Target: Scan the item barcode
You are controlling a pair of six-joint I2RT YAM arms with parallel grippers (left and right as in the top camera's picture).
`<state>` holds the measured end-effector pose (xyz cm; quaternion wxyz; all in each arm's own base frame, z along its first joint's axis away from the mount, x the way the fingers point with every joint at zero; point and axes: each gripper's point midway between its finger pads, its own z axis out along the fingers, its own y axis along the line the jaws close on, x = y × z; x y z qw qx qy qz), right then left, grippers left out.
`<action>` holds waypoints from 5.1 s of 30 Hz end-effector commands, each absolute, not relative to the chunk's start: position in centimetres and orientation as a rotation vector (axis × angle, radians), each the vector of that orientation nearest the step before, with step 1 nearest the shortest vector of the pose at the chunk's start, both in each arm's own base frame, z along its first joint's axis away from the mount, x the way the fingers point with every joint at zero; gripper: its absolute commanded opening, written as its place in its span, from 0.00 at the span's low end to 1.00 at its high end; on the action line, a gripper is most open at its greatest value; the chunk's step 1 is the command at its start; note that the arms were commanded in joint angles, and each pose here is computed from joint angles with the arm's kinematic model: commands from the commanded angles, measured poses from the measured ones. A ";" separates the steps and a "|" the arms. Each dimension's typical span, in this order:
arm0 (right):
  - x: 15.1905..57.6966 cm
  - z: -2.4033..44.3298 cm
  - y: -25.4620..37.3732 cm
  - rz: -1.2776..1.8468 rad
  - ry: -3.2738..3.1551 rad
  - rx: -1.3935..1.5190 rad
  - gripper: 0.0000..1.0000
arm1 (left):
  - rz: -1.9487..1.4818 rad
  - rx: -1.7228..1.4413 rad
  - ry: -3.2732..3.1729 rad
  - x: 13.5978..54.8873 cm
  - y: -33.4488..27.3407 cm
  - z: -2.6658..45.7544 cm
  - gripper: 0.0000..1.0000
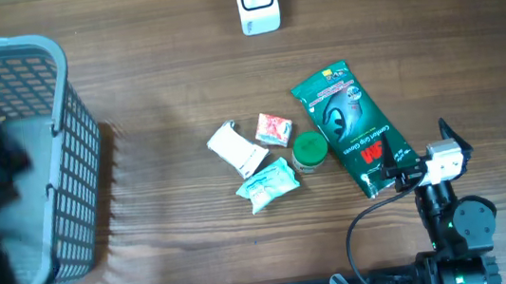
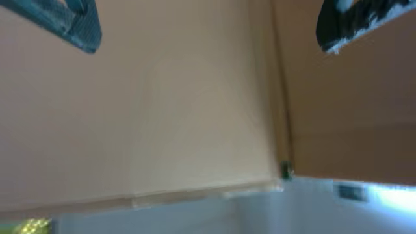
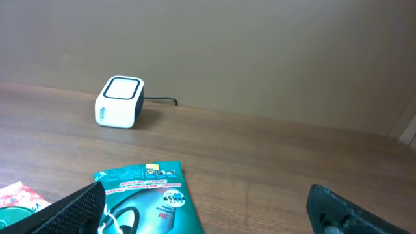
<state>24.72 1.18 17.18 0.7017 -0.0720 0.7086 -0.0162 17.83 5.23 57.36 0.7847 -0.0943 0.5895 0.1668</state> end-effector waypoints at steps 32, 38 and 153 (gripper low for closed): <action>24.7 17.4 1.2 -0.043 1.567 -0.162 1.00 | -0.105 0.217 0.746 -9.6 -3.4 54.3 1.00; 24.7 17.4 1.2 -0.043 1.567 -0.162 1.00 | -0.087 0.217 0.607 -11.6 -3.3 56.5 1.00; 26.1 7.1 17.9 0.154 2.868 1.712 1.00 | -0.273 -0.094 2.166 18.8 -2.9 8.4 1.00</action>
